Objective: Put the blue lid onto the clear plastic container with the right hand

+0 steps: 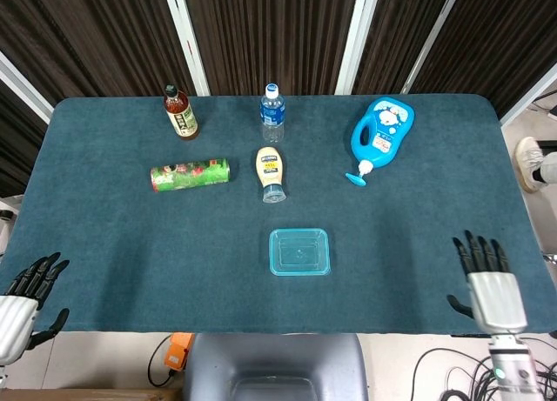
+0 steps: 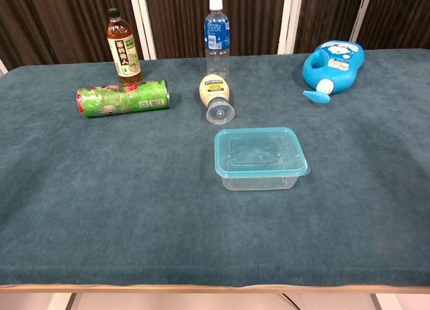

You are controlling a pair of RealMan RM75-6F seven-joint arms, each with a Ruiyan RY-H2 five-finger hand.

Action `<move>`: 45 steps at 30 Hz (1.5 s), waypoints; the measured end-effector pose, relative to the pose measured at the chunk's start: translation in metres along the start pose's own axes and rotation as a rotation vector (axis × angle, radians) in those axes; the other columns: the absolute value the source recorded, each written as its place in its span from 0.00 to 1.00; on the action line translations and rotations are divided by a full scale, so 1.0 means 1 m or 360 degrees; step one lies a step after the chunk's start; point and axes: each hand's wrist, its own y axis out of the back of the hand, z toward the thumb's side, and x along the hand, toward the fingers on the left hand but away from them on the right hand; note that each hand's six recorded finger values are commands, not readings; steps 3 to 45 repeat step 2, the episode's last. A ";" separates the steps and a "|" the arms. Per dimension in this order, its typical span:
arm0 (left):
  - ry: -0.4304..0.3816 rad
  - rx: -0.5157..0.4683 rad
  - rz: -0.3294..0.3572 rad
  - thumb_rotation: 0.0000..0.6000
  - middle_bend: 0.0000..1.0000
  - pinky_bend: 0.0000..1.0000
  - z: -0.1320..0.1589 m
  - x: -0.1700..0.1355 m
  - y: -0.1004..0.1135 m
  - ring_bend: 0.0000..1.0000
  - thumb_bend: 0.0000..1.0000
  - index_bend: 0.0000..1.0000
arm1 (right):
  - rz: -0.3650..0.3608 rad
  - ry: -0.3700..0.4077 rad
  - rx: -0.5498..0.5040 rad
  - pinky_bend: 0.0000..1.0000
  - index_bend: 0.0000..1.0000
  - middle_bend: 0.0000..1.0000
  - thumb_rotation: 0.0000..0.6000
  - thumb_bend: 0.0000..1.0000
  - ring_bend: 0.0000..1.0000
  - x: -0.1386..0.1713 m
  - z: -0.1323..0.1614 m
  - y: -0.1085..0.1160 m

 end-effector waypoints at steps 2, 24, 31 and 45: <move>0.0001 -0.0001 0.0001 1.00 0.00 0.16 0.000 -0.001 0.000 0.00 0.39 0.00 | 0.0015 -0.0027 0.0004 0.08 0.02 0.04 1.00 0.32 0.00 0.006 -0.010 -0.006; 0.0001 -0.0001 0.0001 1.00 0.00 0.16 0.000 -0.001 0.000 0.00 0.39 0.00 | 0.0015 -0.0027 0.0004 0.08 0.02 0.04 1.00 0.32 0.00 0.006 -0.010 -0.006; 0.0001 -0.0001 0.0001 1.00 0.00 0.16 0.000 -0.001 0.000 0.00 0.39 0.00 | 0.0015 -0.0027 0.0004 0.08 0.02 0.04 1.00 0.32 0.00 0.006 -0.010 -0.006; 0.0001 -0.0001 0.0001 1.00 0.00 0.16 0.000 -0.001 0.000 0.00 0.39 0.00 | 0.0015 -0.0027 0.0004 0.08 0.02 0.04 1.00 0.32 0.00 0.006 -0.010 -0.006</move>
